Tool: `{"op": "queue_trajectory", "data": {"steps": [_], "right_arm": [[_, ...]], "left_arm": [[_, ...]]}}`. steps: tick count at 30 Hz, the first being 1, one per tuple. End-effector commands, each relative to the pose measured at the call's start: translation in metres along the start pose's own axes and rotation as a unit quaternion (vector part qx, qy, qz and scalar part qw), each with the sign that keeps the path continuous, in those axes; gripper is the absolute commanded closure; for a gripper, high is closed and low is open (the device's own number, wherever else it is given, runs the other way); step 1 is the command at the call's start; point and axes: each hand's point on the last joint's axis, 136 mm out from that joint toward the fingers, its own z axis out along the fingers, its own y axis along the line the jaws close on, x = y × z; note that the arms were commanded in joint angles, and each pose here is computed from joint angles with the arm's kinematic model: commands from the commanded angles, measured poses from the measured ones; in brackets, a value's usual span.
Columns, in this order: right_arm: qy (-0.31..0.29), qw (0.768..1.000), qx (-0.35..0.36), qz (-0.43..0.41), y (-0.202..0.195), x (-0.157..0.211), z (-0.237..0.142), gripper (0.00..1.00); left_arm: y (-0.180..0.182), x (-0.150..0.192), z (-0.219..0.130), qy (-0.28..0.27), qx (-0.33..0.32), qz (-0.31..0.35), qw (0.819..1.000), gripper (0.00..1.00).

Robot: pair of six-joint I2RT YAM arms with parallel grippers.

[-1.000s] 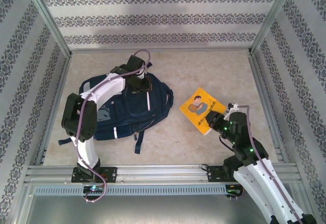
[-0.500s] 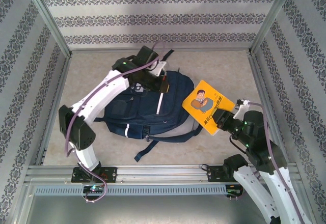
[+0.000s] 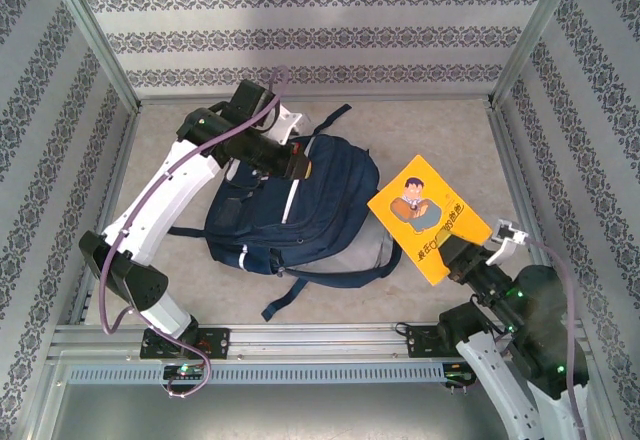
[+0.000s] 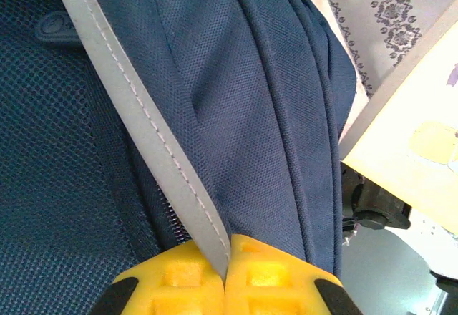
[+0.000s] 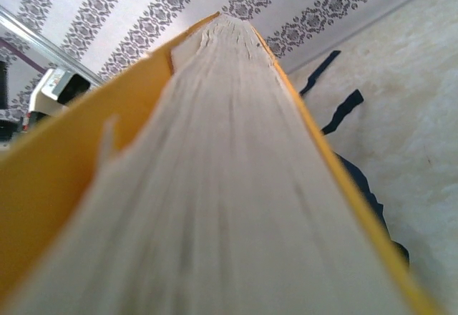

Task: Pack the student bag

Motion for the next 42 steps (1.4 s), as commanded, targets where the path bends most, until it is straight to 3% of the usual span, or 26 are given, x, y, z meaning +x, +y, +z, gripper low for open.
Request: {"op": "queue_trajectory", "data": {"steps": [1, 7, 16, 26, 32, 42], "right_arm": [[-0.036, 0.999, -0.008, -0.009, 0.008, -0.014, -0.014, 1.00], [-0.002, 0.999, 0.016, 0.031, -0.020, 0.014, 0.003, 1.00], [0.090, 0.987, -0.101, 0.092, 0.005, 0.048, 0.053, 1.00], [0.119, 0.968, -0.167, 0.143, 0.023, 0.052, 0.078, 1.00], [0.135, 0.967, -0.164, 0.140, 0.025, 0.058, 0.098, 1.00], [0.220, 0.968, -0.109, 0.062, 0.037, 0.094, 0.163, 1.00]], "left_arm": [[-0.051, -0.030, -0.047, -0.077, 0.080, 0.070, 0.991, 1.00], [-0.071, -0.038, -0.062, -0.095, 0.129, 0.078, 0.984, 1.00], [-0.093, -0.034, -0.065, -0.085, 0.204, 0.099, 0.970, 1.00], [-0.103, -0.035, -0.064, -0.076, 0.242, 0.103, 0.962, 1.00], [-0.100, -0.036, -0.058, -0.069, 0.247, 0.097, 0.962, 1.00], [-0.093, -0.042, -0.048, -0.069, 0.237, 0.091, 0.965, 1.00]]}}
